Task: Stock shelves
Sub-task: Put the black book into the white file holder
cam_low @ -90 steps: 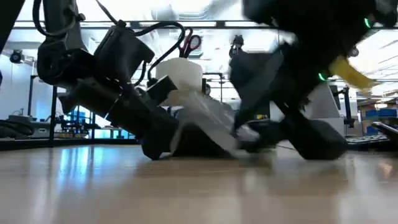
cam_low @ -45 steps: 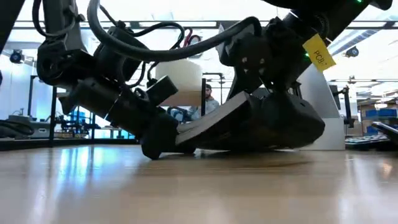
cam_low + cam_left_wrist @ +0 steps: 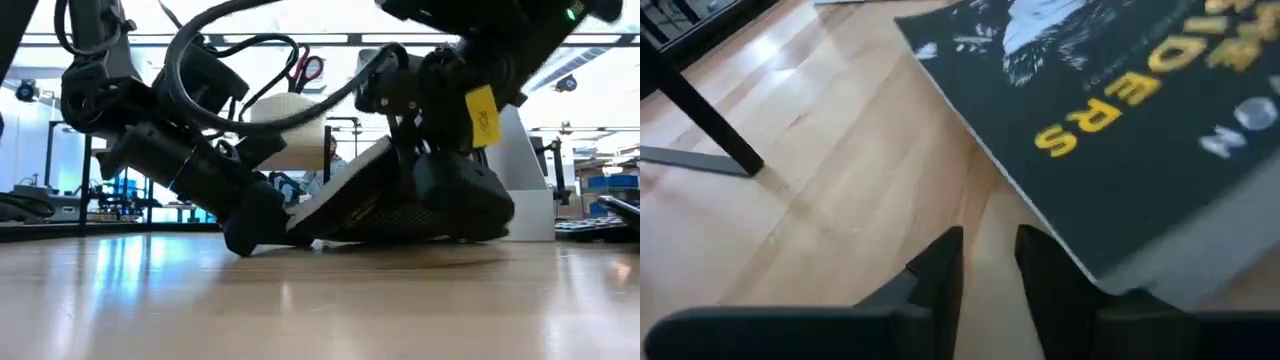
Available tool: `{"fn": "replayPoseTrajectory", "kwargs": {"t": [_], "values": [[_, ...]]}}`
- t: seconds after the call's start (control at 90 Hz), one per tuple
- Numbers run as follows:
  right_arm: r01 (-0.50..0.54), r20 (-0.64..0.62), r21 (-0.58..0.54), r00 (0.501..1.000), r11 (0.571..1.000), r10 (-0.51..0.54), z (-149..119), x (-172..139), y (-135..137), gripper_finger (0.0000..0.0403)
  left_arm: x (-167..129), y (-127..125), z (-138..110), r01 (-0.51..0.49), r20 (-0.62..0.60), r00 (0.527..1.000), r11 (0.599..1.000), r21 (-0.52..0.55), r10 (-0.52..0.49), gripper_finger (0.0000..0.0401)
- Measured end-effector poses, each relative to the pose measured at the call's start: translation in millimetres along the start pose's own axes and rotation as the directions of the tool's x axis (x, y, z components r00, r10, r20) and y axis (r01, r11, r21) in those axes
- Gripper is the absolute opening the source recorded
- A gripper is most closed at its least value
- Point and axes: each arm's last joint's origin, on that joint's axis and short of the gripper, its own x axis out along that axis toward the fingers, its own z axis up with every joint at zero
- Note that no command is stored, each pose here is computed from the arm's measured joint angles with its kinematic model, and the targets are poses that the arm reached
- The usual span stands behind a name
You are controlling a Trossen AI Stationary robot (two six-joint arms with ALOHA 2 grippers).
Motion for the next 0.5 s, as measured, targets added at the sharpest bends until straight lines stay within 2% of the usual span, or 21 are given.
{"fn": "replayPoseTrajectory", "kwargs": {"t": [0.167, 0.378, 0.5], "values": [[-0.034, -0.046, 0.096, 0.998, 0.995, 0.038, 17.4, -30.0, -15.3, 0.0033, -17.2, 8.2, 3.4, 0.006, -0.095, 0.995, 0.999, 0.048, -0.001, 0.0067], [-0.056, 0.026, 0.206, 0.998, 0.977, 0.052, 37.1, -85.0, -54.3, 0.0033, -31.8, 16.4, 7.4, -0.002, -0.075, 0.997, 1.0, 0.023, 0.003, 0.0063], [-0.15, 0.048, 0.295, 0.989, 0.944, 0.142, 35.5, -116.9, -85.8, 0.0033, -36.6, 19.4, 3.9, -0.009, -0.078, 0.997, 1.0, 0.013, 0.01, 0.0063]]}}
